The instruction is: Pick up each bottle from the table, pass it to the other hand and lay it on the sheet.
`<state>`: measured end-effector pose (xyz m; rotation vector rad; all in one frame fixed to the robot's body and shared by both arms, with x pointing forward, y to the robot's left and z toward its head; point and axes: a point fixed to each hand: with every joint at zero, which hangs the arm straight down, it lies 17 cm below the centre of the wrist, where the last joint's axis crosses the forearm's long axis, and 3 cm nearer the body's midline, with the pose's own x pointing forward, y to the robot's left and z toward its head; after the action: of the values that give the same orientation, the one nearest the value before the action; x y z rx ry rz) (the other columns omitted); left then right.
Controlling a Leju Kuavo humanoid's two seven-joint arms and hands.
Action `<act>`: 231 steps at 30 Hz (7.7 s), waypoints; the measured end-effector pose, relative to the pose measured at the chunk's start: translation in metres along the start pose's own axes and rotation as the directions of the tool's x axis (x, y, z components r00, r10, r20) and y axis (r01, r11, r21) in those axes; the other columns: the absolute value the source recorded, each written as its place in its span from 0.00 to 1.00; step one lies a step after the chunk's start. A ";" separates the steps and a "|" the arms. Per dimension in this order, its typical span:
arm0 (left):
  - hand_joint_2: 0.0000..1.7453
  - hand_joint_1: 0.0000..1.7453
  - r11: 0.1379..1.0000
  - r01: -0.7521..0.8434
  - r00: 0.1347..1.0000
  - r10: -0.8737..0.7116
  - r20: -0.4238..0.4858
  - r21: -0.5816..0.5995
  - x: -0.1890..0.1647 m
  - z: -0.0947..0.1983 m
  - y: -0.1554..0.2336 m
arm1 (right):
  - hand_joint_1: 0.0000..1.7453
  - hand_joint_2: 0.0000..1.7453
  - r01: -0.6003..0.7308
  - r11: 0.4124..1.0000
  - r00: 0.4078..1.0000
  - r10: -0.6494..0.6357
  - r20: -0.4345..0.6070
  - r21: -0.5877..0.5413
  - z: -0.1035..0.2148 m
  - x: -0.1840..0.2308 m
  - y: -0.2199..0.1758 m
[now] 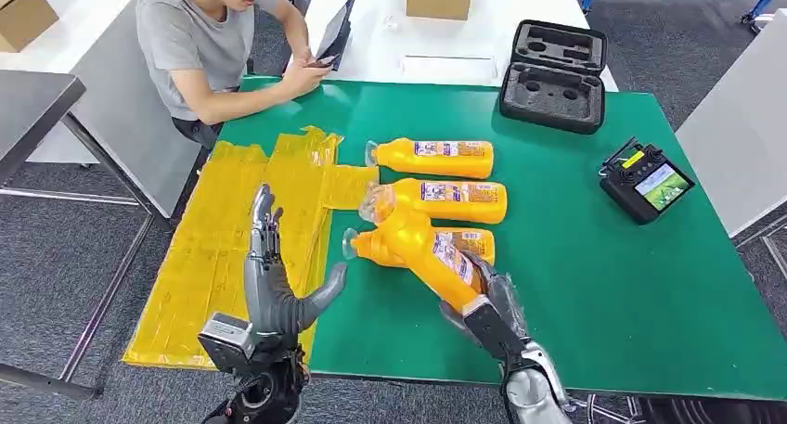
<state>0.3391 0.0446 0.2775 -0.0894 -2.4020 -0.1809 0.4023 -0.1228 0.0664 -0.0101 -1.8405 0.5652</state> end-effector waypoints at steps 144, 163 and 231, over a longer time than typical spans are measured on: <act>1.00 0.00 0.827 -0.429 0.874 0.277 -0.400 -0.364 -0.096 0.062 -0.093 | 1.00 1.00 0.067 0.956 0.973 -0.126 0.196 0.286 -0.021 0.064 0.098; 1.00 1.00 0.822 -0.448 0.862 0.293 -0.413 -0.352 -0.096 0.065 -0.093 | 1.00 1.00 0.076 0.958 0.975 -0.129 0.180 0.275 -0.018 0.059 0.098; 1.00 1.00 0.816 -0.454 0.865 0.309 -0.394 -0.357 -0.087 0.063 -0.092 | 0.00 1.00 0.095 0.963 0.977 -0.138 0.163 0.251 -0.019 0.053 0.090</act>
<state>0.3517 -0.0383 0.1636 -0.7059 -1.9255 -0.5054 0.3764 -0.0210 0.0837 0.3214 -1.9194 0.7232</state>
